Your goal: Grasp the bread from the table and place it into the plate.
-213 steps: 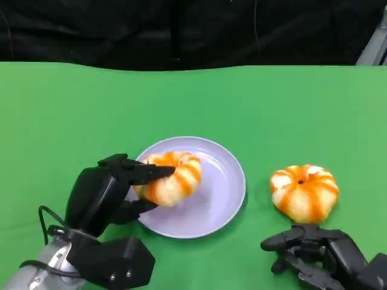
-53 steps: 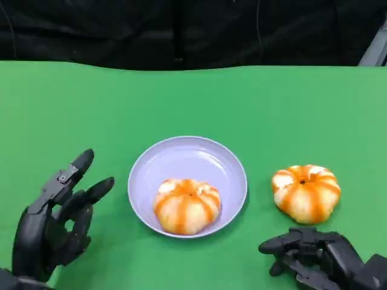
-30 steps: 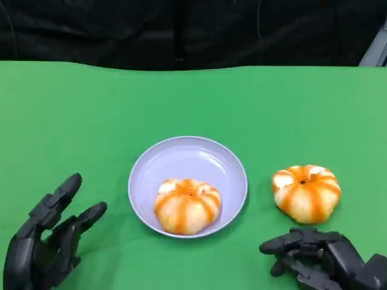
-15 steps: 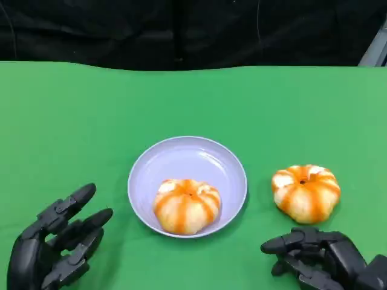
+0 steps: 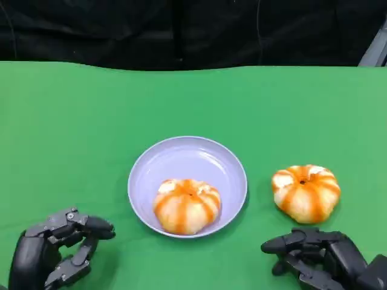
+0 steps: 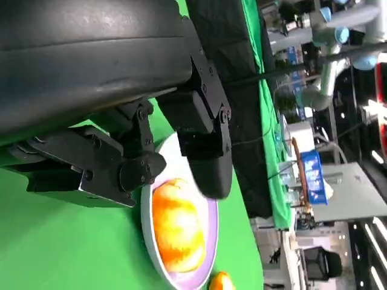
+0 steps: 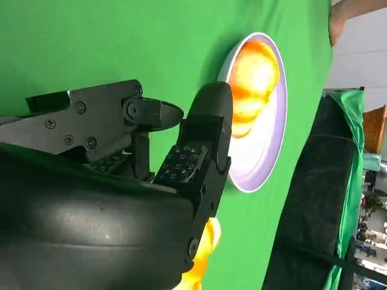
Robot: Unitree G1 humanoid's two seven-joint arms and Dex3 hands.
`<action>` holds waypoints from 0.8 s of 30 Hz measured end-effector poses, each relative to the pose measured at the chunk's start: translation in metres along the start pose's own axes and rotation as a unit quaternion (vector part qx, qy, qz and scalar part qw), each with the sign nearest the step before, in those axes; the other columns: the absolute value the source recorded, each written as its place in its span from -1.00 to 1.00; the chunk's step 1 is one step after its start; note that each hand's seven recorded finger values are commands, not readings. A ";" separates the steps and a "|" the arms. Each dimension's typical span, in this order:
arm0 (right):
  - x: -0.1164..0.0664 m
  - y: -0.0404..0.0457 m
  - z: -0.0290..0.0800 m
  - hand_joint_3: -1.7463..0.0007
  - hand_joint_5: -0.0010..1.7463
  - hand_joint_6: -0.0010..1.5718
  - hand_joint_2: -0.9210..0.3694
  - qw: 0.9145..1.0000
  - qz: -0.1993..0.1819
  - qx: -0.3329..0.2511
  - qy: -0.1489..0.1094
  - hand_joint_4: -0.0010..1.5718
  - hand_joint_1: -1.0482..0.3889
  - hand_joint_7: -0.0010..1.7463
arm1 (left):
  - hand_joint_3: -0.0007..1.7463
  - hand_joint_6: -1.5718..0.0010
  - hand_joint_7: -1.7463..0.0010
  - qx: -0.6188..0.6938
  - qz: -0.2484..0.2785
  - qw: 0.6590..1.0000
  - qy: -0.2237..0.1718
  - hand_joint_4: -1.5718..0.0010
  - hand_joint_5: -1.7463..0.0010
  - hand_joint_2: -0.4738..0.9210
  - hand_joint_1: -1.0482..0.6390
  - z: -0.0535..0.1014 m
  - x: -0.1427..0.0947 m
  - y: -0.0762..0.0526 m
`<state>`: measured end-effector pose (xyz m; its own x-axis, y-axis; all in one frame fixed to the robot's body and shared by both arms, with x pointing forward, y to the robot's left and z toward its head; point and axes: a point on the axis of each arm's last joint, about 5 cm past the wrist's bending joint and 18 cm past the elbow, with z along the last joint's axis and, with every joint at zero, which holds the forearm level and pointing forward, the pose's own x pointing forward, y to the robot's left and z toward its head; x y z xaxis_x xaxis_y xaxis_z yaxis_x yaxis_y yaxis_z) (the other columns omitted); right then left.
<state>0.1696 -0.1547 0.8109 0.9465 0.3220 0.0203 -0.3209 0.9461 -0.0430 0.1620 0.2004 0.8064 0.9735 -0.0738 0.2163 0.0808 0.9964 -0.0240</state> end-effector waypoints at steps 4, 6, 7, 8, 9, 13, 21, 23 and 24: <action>0.000 -0.0008 0.000 0.59 0.28 0.42 -1.00 1.000 -0.001 0.000 -0.001 0.04 0.31 -0.68 | 0.06 -0.07 -0.55 0.005 -0.012 1.000 0.003 -0.10 -0.85 0.70 0.33 0.000 -0.002 -0.001; -0.001 -0.0013 0.000 0.59 0.28 0.42 -1.00 1.000 -0.002 0.001 -0.001 0.04 0.31 -0.68 | 0.08 -0.07 -0.56 0.009 -0.019 1.000 0.004 -0.10 -0.86 0.68 0.31 0.000 -0.004 -0.001; -0.001 -0.0016 0.000 0.59 0.28 0.43 -1.00 1.000 -0.003 0.002 -0.002 0.04 0.31 -0.68 | 0.09 -0.07 -0.56 0.010 -0.023 1.000 0.006 -0.10 -0.86 0.68 0.31 -0.001 -0.005 -0.001; -0.001 -0.0019 0.000 0.59 0.28 0.43 -1.00 1.000 -0.004 0.004 -0.003 0.04 0.30 -0.68 | 0.10 -0.07 -0.57 0.010 -0.025 1.000 0.008 -0.09 -0.87 0.66 0.31 -0.001 -0.006 -0.001; -0.002 -0.0022 0.000 0.59 0.28 0.43 -1.00 1.000 -0.005 0.005 -0.003 0.04 0.30 -0.68 | 0.11 -0.07 -0.58 0.010 -0.027 1.000 0.009 -0.09 -0.87 0.65 0.30 -0.001 -0.007 -0.001; -0.004 -0.0030 0.001 0.59 0.27 0.43 -1.00 1.000 -0.007 0.003 -0.006 0.03 0.28 -0.69 | 0.16 -0.07 -0.59 0.018 -0.042 0.999 0.003 -0.09 -0.83 0.59 0.29 -0.001 -0.007 -0.003; -0.008 -0.0040 0.004 0.59 0.27 0.44 -1.00 1.000 -0.010 0.000 -0.009 0.05 0.31 -0.69 | 0.27 -0.06 -0.59 0.031 -0.067 0.997 0.007 -0.05 -0.84 0.52 0.30 0.000 -0.017 -0.010; -0.008 -0.0040 0.006 0.58 0.27 0.44 -1.00 1.000 -0.010 0.000 -0.009 0.05 0.31 -0.69 | 0.24 -0.04 -0.60 0.033 -0.072 0.997 0.009 -0.04 -0.86 0.55 0.30 0.000 -0.019 -0.012; -0.008 -0.0040 0.006 0.59 0.27 0.44 -1.00 1.000 -0.010 0.000 -0.009 0.05 0.31 -0.69 | 0.22 -0.03 -0.61 0.033 -0.072 0.997 0.010 -0.04 -0.86 0.57 0.29 0.000 -0.019 -0.012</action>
<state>0.1627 -0.1610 0.8171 0.9522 0.3029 0.0400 -0.3012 0.9526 -0.0433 0.1423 0.1899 0.8027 0.9568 -0.2165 0.1942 0.2065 0.9759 0.0707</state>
